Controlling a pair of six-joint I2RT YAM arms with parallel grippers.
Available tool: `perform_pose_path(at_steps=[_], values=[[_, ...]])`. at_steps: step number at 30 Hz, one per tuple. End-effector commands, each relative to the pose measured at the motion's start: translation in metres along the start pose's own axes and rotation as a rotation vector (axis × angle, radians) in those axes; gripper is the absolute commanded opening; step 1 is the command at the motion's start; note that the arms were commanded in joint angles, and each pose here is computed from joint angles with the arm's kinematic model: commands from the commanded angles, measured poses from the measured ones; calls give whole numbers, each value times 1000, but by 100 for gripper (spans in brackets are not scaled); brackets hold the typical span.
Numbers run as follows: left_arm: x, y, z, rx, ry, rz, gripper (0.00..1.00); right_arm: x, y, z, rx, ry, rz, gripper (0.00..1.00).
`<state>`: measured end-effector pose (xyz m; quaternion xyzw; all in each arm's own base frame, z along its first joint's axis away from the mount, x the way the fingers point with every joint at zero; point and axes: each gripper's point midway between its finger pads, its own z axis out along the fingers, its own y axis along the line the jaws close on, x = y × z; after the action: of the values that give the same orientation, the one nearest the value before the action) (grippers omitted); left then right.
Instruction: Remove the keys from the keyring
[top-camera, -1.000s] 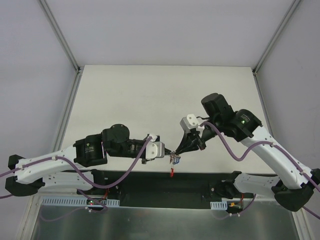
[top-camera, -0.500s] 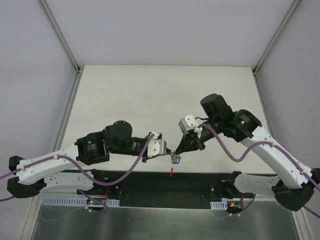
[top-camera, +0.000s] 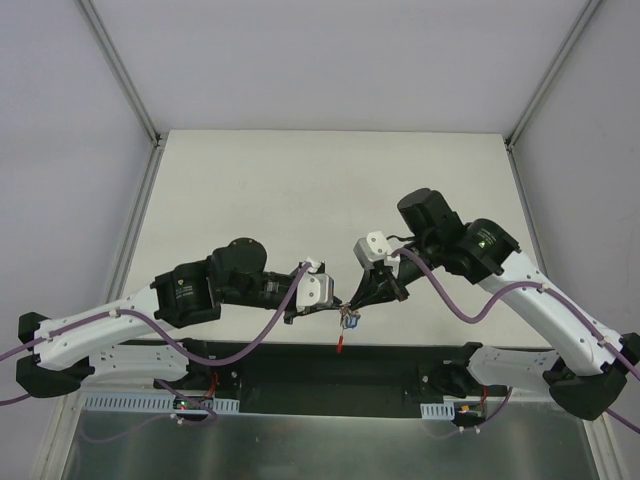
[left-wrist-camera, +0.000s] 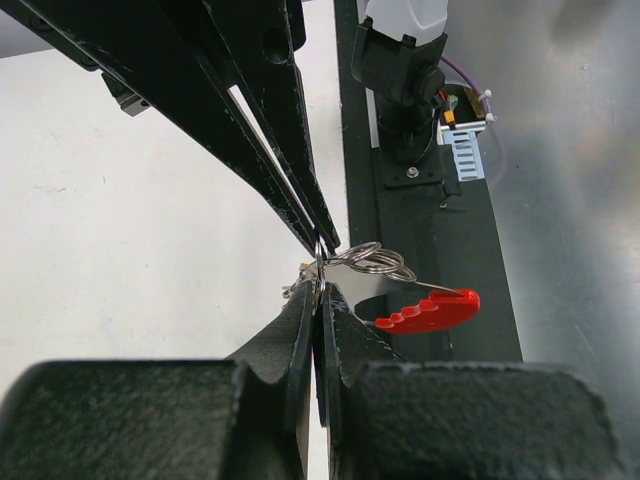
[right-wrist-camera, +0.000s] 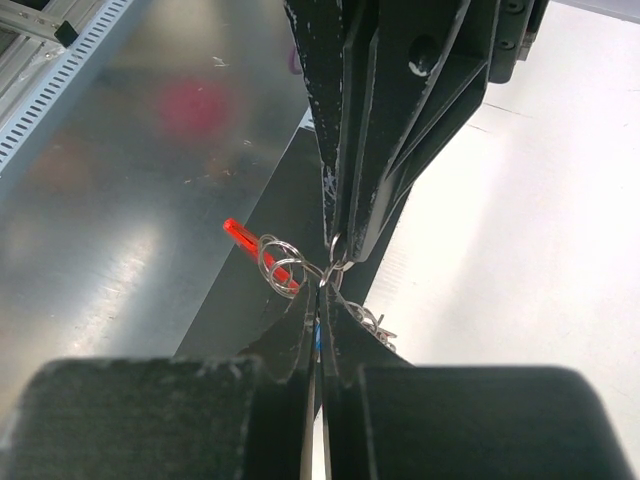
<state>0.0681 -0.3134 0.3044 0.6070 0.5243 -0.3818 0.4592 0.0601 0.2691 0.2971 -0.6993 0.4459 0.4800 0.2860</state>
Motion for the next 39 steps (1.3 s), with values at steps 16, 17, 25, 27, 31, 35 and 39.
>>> perform_pose_path(at_steps=[16, 17, 25, 27, 31, 35, 39], values=[[-52, 24, -7, -91, -185, 28, 0, -5, 7, 4, -2, -9, 62, 1], [-52, 25, -7, -92, -183, 28, 0, -4, 7, 5, -5, -8, 65, 1], [-50, 40, -6, -174, -165, -3, 0, -5, 7, 4, -6, -11, 66, 1], [-51, 40, -7, -172, -169, -6, 0, -5, 7, 4, -5, -11, 68, 1], [-52, 43, -6, -187, -172, -25, 0, -3, 6, 5, -6, -9, 73, 1], [-52, 46, -5, -203, -166, -40, 0, -4, 5, 6, -2, -11, 71, 1], [-48, 55, -3, -237, -153, -69, 0, -3, 7, 5, -1, -13, 62, 1]])
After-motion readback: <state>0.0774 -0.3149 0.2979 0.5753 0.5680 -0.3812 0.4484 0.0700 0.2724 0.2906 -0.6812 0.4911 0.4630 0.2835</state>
